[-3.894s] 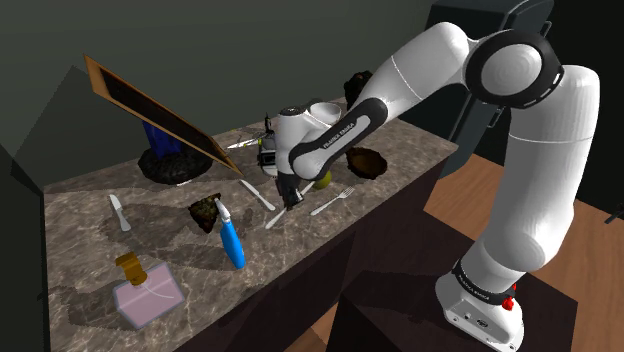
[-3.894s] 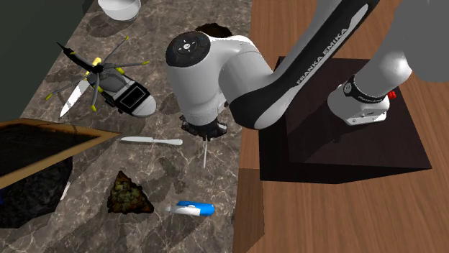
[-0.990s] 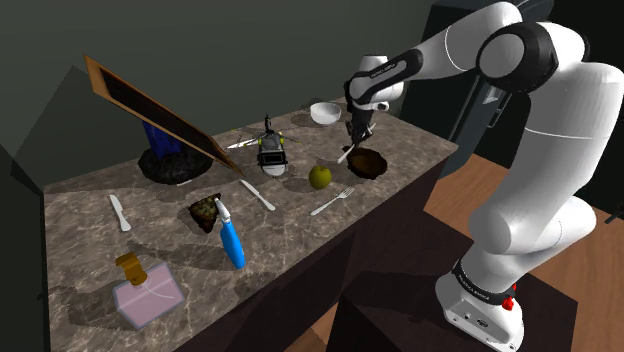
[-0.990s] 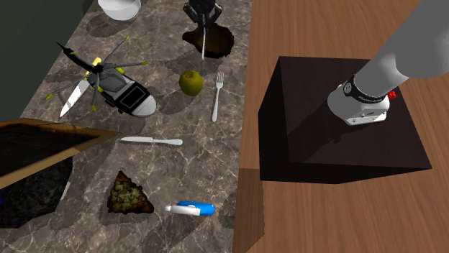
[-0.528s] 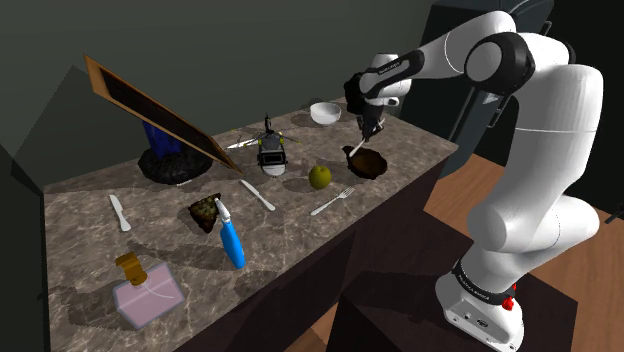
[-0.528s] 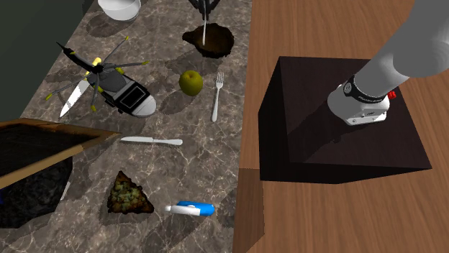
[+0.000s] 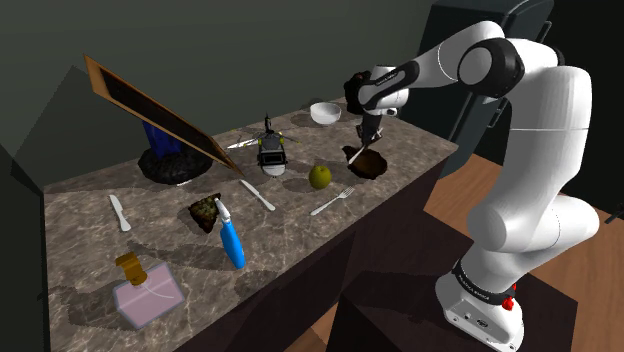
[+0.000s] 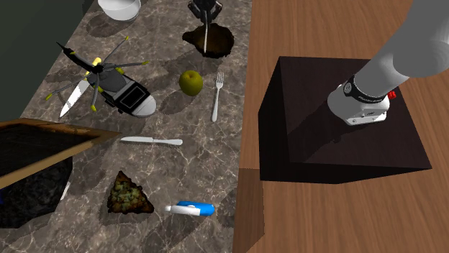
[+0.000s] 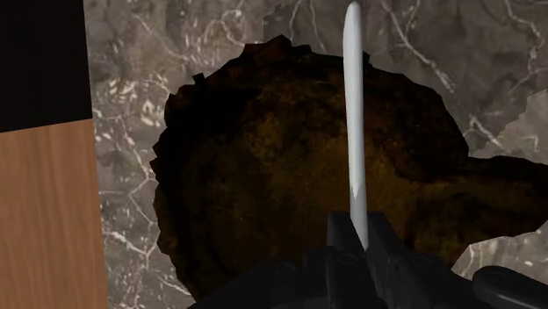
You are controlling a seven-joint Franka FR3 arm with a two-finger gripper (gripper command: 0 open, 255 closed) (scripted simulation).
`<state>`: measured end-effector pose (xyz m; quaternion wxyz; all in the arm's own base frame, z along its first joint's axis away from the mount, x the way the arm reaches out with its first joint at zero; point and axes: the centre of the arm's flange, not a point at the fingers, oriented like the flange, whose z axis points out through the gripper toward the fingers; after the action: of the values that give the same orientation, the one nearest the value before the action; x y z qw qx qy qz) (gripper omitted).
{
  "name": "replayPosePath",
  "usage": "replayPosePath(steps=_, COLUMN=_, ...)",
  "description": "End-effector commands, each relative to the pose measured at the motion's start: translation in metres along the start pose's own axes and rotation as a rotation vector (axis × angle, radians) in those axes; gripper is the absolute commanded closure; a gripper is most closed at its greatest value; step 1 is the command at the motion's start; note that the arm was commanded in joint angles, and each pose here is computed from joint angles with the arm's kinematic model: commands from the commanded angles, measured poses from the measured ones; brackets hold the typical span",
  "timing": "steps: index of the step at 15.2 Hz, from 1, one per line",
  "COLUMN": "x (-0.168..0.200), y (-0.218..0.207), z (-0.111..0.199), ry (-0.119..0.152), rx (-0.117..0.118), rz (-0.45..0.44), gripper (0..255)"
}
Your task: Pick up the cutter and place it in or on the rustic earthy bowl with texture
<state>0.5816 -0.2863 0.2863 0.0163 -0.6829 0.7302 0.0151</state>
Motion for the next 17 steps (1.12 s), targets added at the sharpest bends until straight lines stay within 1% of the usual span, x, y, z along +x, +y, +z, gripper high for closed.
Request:
replayPosePath(steps=1, x=0.001, y=0.0, z=0.01, ry=0.0, rx=0.0, rz=0.0, gripper=255)
replayPosePath(steps=4, x=0.001, y=0.0, z=0.026, ry=0.0, rx=0.0, rz=0.0, gripper=255)
replayPosePath(steps=12, x=0.001, y=0.0, z=0.027, ry=0.0, rx=0.0, rz=0.0, gripper=255)
replayPosePath(steps=13, x=0.001, y=0.0, z=0.027, ry=0.0, rx=0.0, rz=0.0, gripper=0)
replayPosePath(steps=17, x=0.001, y=0.0, z=0.027, ry=0.0, rx=0.0, rz=0.0, gripper=0)
